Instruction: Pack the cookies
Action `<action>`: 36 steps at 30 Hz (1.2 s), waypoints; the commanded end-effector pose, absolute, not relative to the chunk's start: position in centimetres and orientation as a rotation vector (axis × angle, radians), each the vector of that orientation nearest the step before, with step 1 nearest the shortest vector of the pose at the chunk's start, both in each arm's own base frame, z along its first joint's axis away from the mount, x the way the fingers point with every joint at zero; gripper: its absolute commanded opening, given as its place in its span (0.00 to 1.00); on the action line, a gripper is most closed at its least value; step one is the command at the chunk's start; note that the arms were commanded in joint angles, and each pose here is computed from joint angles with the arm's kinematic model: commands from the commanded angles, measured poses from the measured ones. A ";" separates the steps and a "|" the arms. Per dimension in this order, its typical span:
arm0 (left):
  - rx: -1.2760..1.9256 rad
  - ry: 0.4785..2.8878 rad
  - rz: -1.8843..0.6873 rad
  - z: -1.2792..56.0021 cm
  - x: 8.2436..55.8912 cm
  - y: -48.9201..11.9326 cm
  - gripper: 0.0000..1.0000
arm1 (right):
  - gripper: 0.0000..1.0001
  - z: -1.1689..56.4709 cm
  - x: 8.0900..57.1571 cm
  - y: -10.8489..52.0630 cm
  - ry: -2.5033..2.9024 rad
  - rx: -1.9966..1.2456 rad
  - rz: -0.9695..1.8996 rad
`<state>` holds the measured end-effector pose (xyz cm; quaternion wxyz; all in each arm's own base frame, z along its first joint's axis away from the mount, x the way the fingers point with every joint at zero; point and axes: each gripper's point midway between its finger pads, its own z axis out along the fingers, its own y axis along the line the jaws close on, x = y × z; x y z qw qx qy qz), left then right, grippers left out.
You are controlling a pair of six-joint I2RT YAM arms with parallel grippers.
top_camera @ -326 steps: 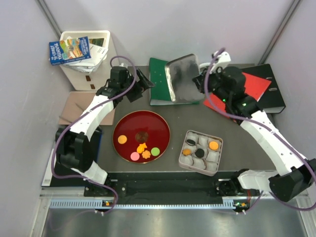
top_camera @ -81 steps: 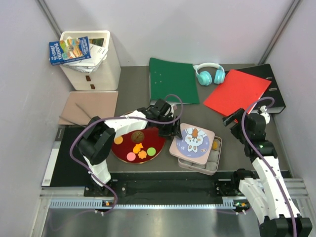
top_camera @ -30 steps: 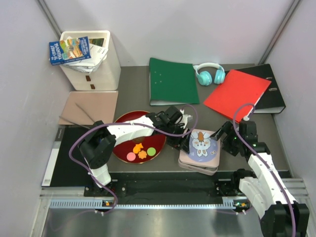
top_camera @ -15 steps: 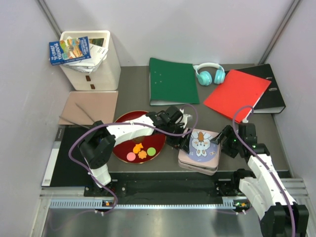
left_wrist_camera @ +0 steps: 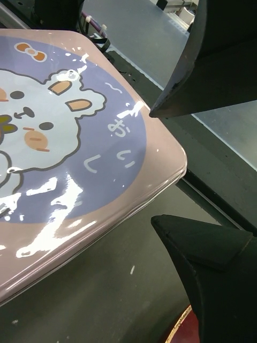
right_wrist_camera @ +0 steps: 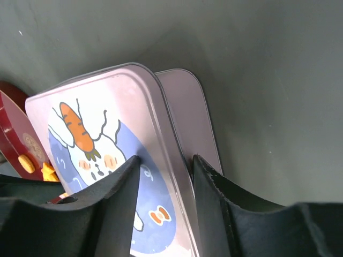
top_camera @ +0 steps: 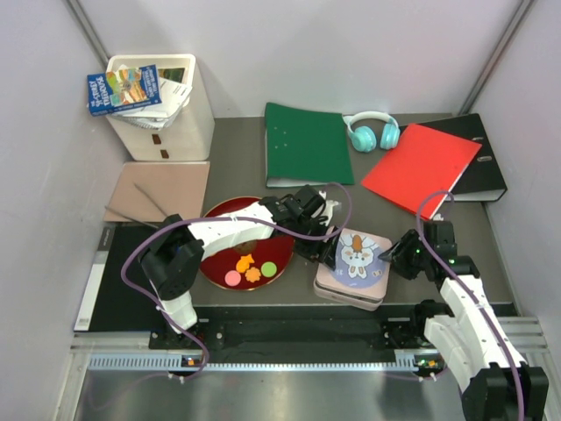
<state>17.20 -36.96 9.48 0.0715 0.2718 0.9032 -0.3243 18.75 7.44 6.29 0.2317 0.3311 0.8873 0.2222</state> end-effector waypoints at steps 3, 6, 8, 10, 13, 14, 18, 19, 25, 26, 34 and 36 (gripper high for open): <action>0.831 2.665 -0.990 10.7 17.8 -37.7 0.78 | 0.50 7.5 19.5 7.4 2.402 0.918 0.622; 0.808 2.663 -0.965 10.7 18.2 -37.4 0.78 | 0.69 8.0 19.7 7.4 2.396 0.899 0.623; 0.785 2.650 -0.947 11.1 18.6 -37.3 0.78 | 0.76 8.6 20.0 7.4 2.385 0.889 0.629; 0.750 2.647 -0.926 11.4 19.3 -37.0 0.79 | 0.83 9.2 20.4 7.4 2.375 0.877 0.633; 0.692 2.635 -0.886 12.1 20.6 -36.3 0.80 | 0.89 10.2 20.7 7.4 2.367 0.862 0.627; 0.666 2.626 -0.858 12.3 21.3 -36.0 0.80 | 0.89 10.5 20.9 7.3 2.360 0.859 0.621; 0.522 2.629 -0.749 13.4 23.8 -33.8 0.81 | 0.93 13.4 22.0 6.9 2.312 0.840 0.606; 0.491 2.620 -0.727 13.8 24.4 -33.2 0.81 | 0.93 14.0 22.3 6.8 2.299 0.836 0.605; 0.441 2.474 -0.584 17.9 26.4 -29.9 0.75 | 0.79 18.2 25.9 5.7 2.200 0.784 0.548; 0.484 2.472 -0.563 17.5 26.0 -29.5 0.72 | 0.74 17.9 26.7 5.6 2.219 0.788 0.530; 0.647 2.446 -0.642 16.0 20.6 -28.0 0.02 | 0.00 17.0 32.0 6.0 2.361 0.672 0.487; 0.679 2.446 -0.663 15.1 19.1 -27.6 0.00 | 0.00 16.4 33.0 6.2 2.410 0.659 0.482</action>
